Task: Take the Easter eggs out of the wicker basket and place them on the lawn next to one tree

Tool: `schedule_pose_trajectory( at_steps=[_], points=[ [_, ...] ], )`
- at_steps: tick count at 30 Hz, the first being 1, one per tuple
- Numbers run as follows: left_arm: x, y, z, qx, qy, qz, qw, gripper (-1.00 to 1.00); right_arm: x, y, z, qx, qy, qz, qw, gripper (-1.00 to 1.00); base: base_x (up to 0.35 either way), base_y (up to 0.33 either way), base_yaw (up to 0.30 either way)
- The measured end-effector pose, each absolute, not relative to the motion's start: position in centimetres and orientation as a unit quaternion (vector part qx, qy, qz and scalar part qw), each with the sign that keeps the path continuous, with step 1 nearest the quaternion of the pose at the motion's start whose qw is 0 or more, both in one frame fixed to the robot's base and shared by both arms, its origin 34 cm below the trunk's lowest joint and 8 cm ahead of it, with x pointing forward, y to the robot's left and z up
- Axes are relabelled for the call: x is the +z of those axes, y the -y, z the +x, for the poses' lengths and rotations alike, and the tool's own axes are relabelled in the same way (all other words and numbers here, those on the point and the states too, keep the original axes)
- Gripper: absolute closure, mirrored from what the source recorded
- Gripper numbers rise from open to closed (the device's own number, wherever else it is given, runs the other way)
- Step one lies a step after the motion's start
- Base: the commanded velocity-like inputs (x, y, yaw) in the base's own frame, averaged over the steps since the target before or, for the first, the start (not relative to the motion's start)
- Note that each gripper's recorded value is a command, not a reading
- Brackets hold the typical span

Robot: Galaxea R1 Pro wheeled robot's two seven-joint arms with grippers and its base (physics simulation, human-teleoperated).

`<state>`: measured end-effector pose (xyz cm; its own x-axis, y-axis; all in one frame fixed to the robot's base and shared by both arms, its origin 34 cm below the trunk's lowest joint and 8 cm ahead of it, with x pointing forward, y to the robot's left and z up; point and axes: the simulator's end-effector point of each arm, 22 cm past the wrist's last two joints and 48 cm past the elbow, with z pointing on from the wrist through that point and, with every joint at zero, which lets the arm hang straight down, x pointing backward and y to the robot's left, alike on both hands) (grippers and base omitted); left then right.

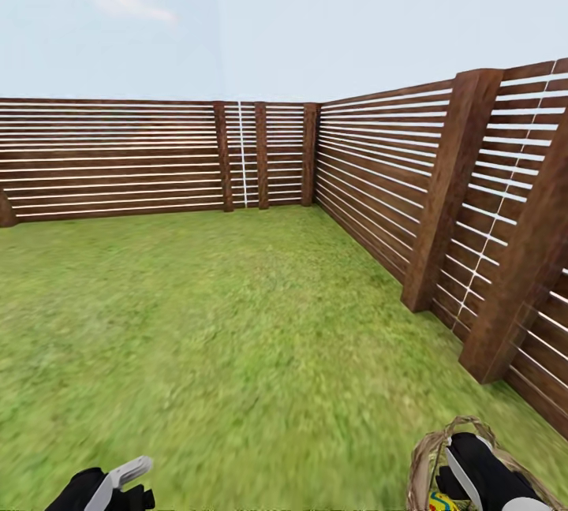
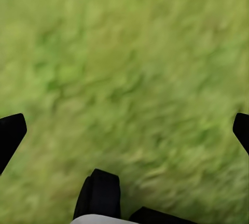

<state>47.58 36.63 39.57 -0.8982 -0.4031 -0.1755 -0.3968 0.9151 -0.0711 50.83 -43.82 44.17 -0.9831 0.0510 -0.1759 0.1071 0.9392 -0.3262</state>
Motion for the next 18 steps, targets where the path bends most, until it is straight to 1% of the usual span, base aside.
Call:
schedule_pose_trajectory(
  at_steps=[18],
  points=[
    [35.7, -35.8, 46.9, -0.021, -0.974, -0.204, 0.093, -1.0, 40.4, 43.7, 50.1, -0.17, -0.981, 0.039, 0.083, -1.0, 0.0, 0.0, 0.0]
  ],
)
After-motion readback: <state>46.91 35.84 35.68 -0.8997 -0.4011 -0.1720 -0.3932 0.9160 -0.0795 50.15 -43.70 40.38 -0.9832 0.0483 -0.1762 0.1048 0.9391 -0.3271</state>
